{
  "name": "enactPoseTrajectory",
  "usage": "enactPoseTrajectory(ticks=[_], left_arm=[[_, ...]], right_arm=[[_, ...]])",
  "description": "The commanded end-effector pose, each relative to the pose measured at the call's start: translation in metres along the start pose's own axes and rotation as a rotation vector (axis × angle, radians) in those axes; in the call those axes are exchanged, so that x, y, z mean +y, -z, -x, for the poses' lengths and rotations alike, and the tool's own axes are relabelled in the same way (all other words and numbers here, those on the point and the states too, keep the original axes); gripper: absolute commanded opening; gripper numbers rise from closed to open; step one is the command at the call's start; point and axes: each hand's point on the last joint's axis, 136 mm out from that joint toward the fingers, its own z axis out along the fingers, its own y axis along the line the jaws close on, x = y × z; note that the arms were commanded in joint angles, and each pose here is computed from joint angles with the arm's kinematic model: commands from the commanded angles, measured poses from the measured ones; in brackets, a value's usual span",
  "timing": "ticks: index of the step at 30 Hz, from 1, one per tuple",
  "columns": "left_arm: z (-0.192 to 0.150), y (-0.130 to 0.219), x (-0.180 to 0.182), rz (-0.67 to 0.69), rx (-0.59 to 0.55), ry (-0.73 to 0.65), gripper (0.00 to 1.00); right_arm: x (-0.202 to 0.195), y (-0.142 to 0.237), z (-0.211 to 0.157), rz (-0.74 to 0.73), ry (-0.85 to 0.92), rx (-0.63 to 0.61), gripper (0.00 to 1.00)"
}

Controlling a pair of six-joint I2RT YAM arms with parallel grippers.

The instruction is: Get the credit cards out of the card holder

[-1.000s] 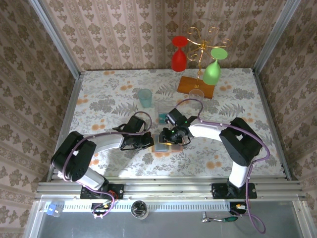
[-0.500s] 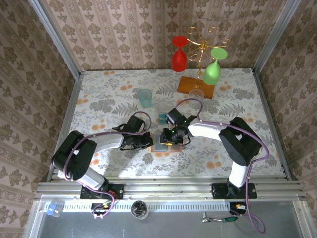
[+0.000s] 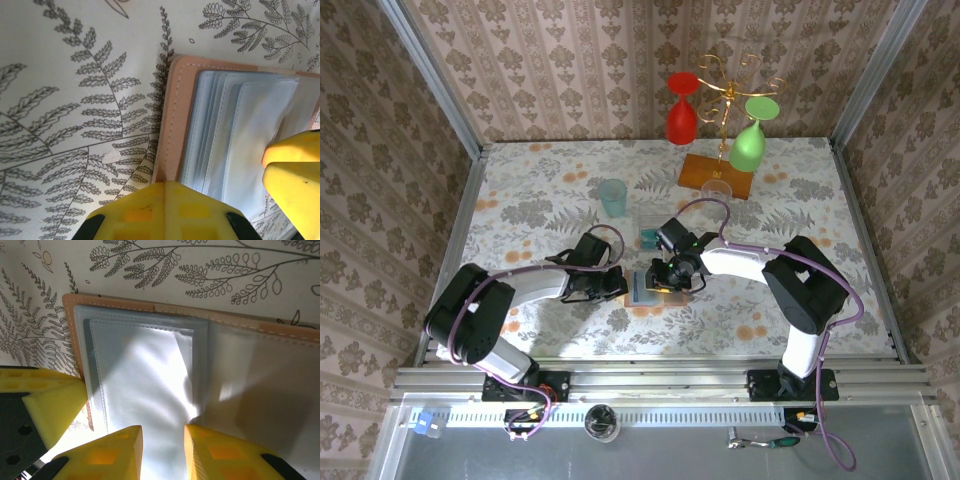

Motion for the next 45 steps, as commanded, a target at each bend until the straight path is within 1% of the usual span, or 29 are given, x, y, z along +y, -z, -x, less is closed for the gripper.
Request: enactPoseTrajectory(ticks=[1, 10, 15, 21, 36, 43, 45], left_arm=[[0.005, 0.013, -0.008, -0.013, -0.018, -0.013, 0.01], [0.012, 0.024, -0.034, -0.099, -0.051, -0.018, 0.09], [0.013, 0.018, -0.049, -0.182, -0.048, -0.001, 0.18], [0.011, 0.008, -0.056, -0.208, -0.036, 0.009, 0.26], [0.007, -0.005, -0.047, -0.182, -0.008, 0.033, 0.26], [0.009, -0.007, -0.055, -0.211, -0.009, 0.033, 0.2], [0.009, -0.007, -0.055, -0.214, -0.011, 0.036, 0.19]], right_arm=[[-0.006, 0.004, 0.001, -0.017, -0.007, -0.008, 0.28], [-0.008, 0.003, 0.0, -0.004, -0.019, -0.007, 0.25], [-0.009, 0.004, 0.0, 0.005, -0.026, -0.007, 0.24], [-0.008, 0.005, 0.001, 0.013, -0.028, -0.01, 0.24], [-0.006, 0.007, 0.001, 0.022, -0.031, -0.013, 0.24], [-0.003, 0.01, 0.002, 0.033, -0.028, -0.016, 0.24], [-0.002, 0.011, 0.002, 0.035, -0.025, -0.018, 0.24]])
